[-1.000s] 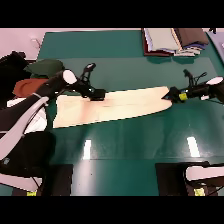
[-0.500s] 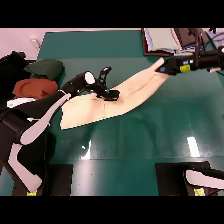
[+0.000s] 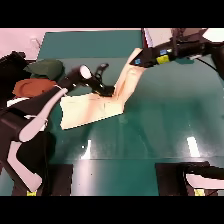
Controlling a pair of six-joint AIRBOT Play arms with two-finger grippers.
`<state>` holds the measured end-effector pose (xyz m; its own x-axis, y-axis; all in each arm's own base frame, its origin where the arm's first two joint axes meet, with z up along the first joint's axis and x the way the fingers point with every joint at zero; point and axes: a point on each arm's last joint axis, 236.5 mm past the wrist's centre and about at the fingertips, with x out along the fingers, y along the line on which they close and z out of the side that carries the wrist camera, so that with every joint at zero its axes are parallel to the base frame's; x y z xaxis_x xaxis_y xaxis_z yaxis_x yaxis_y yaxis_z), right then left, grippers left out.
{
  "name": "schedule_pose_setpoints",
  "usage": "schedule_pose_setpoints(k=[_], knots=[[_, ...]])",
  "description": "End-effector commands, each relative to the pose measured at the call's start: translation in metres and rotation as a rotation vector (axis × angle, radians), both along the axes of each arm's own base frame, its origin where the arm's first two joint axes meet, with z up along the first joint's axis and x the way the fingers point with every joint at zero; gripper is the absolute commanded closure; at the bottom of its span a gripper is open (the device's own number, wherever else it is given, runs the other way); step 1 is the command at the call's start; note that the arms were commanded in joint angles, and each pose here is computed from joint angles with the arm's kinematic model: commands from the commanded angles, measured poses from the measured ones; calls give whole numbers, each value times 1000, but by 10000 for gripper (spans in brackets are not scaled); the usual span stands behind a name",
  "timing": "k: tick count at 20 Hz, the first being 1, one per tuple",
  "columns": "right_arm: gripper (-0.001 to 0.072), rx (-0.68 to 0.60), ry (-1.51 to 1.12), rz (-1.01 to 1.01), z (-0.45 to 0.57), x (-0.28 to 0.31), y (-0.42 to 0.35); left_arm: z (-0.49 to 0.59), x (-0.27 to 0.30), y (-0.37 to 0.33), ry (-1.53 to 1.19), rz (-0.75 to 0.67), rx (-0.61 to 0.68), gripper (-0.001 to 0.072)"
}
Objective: Fold the shirts.
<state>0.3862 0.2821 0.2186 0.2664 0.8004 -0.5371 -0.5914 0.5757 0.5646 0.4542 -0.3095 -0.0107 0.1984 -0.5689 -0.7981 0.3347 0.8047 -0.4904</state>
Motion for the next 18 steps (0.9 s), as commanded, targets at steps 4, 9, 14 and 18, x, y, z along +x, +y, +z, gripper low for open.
schedule_pose_setpoints(k=[4, 9, 14, 18], knots=[[693, 78, -57, 200, -10, -39, 153, 182, 45, 186, -320, 248, 90, 681], [261, 121, -117, 345, -34, -82, 264, 291, 17, 283, -556, 454, 124, 681], [263, -97, -38, 220, -92, -36, 170, 293, 3, 277, -537, 429, 127, 682], [260, -213, 192, -23, -171, 0, 41, 294, 2, 247, -549, 369, 108, 681]])
